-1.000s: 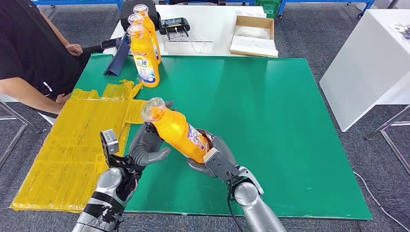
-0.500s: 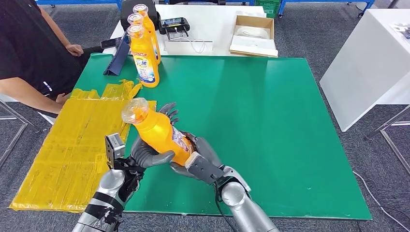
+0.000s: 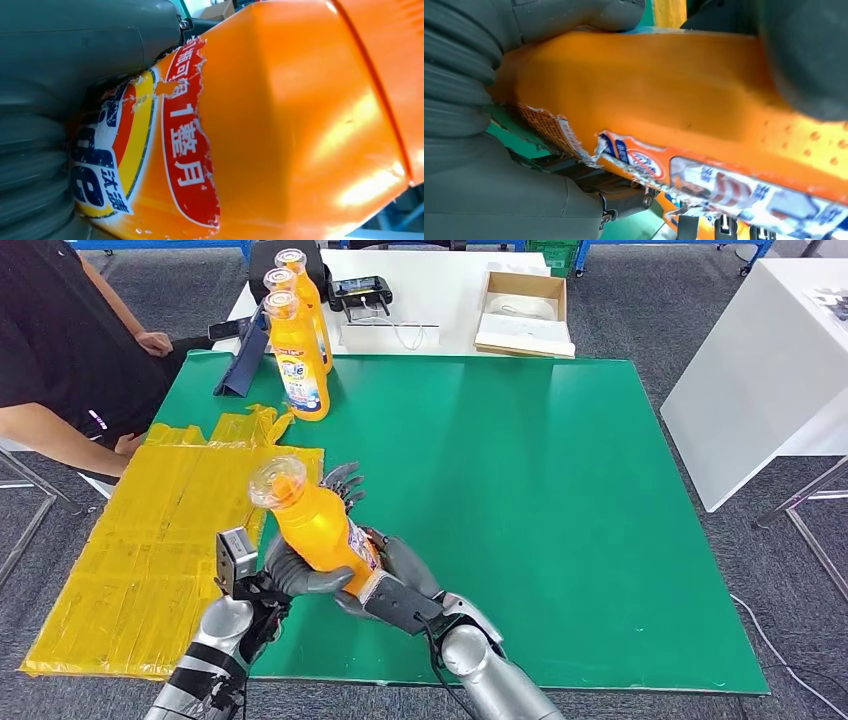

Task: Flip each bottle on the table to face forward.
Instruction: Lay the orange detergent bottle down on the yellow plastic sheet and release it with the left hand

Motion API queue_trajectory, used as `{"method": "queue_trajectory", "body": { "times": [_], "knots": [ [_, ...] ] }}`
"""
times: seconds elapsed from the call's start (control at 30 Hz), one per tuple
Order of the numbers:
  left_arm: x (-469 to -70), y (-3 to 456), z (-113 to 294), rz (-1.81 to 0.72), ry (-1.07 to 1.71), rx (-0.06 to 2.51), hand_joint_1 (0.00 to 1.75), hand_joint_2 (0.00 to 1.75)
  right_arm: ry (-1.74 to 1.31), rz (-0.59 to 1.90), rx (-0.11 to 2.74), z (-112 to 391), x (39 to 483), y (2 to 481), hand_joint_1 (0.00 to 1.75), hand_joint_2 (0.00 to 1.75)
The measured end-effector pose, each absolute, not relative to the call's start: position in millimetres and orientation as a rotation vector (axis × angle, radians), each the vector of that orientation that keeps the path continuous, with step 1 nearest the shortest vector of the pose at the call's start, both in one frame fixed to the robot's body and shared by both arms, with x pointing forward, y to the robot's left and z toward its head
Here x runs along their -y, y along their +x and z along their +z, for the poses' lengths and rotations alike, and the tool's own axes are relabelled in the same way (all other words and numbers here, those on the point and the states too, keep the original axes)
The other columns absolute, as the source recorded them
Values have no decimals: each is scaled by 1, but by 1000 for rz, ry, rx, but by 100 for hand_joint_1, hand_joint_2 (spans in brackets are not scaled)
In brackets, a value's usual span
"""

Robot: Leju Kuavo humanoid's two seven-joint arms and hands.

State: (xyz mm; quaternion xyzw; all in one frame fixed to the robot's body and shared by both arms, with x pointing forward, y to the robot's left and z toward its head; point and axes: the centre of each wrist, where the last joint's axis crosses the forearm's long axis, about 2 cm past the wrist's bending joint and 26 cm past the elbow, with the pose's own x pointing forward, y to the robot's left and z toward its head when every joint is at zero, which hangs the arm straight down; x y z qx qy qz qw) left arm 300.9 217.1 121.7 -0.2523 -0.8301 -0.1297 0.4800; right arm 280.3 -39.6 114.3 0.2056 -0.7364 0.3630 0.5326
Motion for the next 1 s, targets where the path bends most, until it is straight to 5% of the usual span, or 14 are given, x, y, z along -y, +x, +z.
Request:
{"method": "queue_trajectory", "body": {
  "times": [0.7, 0.83, 1.0],
  "knots": [
    [-219, 299, 119, -337, -576, 2042, 175, 175, 452, 878, 1734, 105, 40, 280, 175, 175],
    [-219, 299, 120, -353, -560, 2054, 175, 175, 414, 874, 1754, 105, 42, 281, 9, 175],
    [-220, 298, 122, -388, -480, 2081, 175, 175, 321, 883, 1769, 108, 47, 284, 0, 175]
  ]
}}
